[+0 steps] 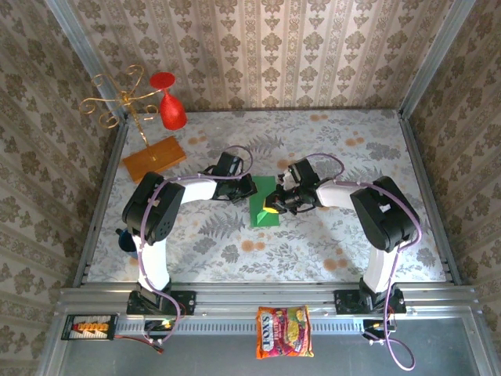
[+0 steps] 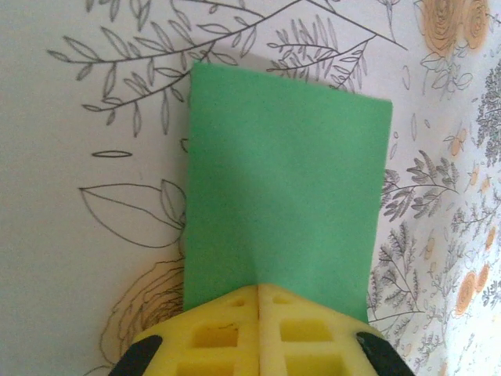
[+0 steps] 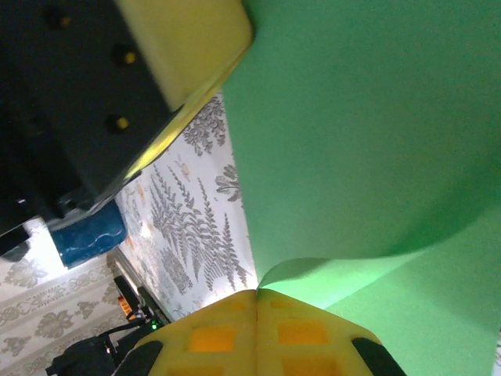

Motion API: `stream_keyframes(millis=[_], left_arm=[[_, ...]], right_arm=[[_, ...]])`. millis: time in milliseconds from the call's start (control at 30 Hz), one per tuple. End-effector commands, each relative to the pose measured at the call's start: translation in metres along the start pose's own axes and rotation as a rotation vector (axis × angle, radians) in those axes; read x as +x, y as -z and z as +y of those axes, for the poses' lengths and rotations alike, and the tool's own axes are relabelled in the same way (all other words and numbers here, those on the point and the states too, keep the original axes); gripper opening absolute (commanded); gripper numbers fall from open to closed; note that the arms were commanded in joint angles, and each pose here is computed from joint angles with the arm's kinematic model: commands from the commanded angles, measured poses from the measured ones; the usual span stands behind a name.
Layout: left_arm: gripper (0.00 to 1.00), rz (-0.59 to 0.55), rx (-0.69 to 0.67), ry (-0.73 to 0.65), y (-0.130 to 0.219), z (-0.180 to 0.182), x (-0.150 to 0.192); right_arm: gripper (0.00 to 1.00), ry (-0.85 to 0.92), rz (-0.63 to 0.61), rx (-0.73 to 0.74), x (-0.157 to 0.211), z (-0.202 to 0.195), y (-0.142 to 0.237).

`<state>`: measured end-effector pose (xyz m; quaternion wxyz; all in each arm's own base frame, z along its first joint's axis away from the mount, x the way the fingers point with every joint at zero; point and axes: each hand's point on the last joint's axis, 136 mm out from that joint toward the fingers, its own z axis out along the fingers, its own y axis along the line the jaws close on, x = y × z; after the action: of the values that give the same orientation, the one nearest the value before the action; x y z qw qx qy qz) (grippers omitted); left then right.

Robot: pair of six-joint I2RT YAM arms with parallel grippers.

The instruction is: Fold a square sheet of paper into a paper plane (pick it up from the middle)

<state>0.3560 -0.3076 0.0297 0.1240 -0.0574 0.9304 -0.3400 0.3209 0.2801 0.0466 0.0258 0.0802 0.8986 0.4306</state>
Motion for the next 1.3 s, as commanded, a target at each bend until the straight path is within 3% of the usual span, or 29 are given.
stream_keyframes(millis=[0,267,600,867,1267], left_arm=[[0.08,-0.023,0.031,-0.075,0.021,-0.028,-0.011],[0.09,-0.011,-0.052,-0.043,0.020,0.002,-0.008],[0.07,0.014,-0.084,-0.043,0.009,0.013,-0.012],[0.04,0.058,-0.109,-0.036,-0.004,0.023,0.000],[0.03,0.069,-0.123,-0.025,-0.007,0.028,0.006]], right_arm=[[0.01,-0.039,0.000,0.054,-0.001,-0.011,-0.004],[0.01,-0.043,0.000,0.072,0.000,-0.014,-0.004],[0.00,-0.030,0.017,0.066,0.008,-0.012,0.001],[0.01,0.023,0.011,-0.040,0.002,0.013,0.001],[0.00,0.027,-0.007,-0.057,-0.016,0.020,-0.015]])
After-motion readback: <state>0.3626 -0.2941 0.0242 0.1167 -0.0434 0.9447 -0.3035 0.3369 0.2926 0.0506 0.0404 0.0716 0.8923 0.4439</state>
